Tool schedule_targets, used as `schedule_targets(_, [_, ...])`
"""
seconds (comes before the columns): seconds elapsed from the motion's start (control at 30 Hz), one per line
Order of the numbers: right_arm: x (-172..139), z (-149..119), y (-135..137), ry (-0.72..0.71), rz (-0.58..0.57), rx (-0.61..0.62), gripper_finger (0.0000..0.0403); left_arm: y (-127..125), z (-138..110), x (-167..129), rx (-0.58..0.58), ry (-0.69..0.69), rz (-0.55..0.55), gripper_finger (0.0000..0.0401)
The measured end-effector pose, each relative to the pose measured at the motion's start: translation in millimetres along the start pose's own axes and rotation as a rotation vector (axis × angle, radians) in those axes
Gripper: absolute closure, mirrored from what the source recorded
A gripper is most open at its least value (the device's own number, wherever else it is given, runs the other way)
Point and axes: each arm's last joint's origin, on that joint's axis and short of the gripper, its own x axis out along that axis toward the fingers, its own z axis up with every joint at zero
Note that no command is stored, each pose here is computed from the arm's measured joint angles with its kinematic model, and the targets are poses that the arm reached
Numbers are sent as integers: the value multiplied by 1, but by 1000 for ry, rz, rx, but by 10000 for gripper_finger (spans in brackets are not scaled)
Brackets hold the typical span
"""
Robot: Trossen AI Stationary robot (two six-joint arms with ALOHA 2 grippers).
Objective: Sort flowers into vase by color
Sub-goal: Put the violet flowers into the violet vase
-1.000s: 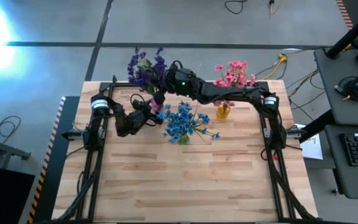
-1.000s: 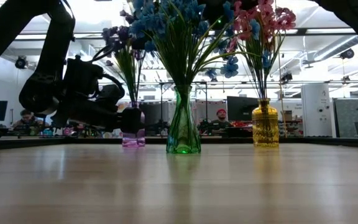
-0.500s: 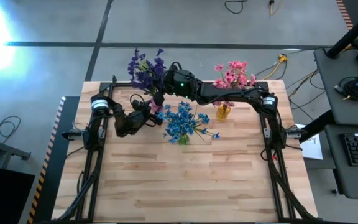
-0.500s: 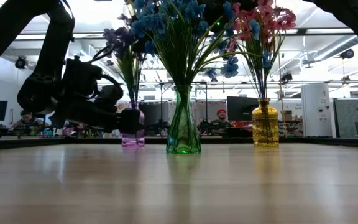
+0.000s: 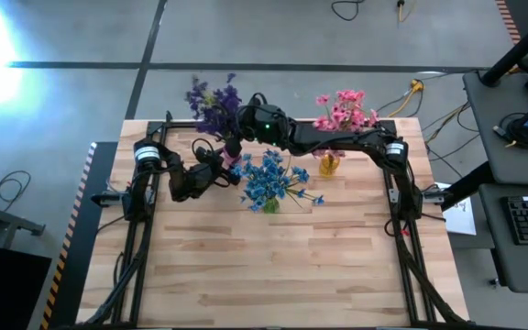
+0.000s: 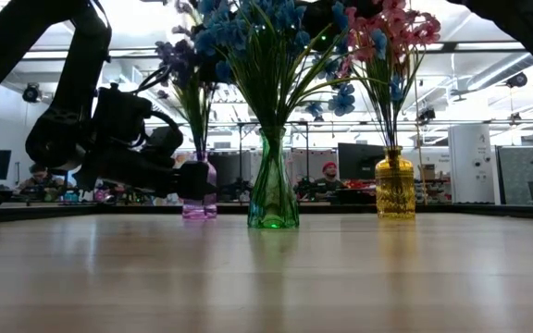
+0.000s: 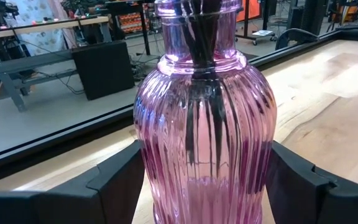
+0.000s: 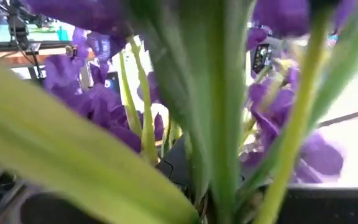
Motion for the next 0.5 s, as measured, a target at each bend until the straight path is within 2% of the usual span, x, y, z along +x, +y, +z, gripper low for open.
schedule_targets(0.2, [5,-9,2,20,8,-5,390,0,0,0,-1,0,1,134])
schedule_targets(0.5, [4,-7,1,11,1,-13,390,0,0,0,0,0,2,134])
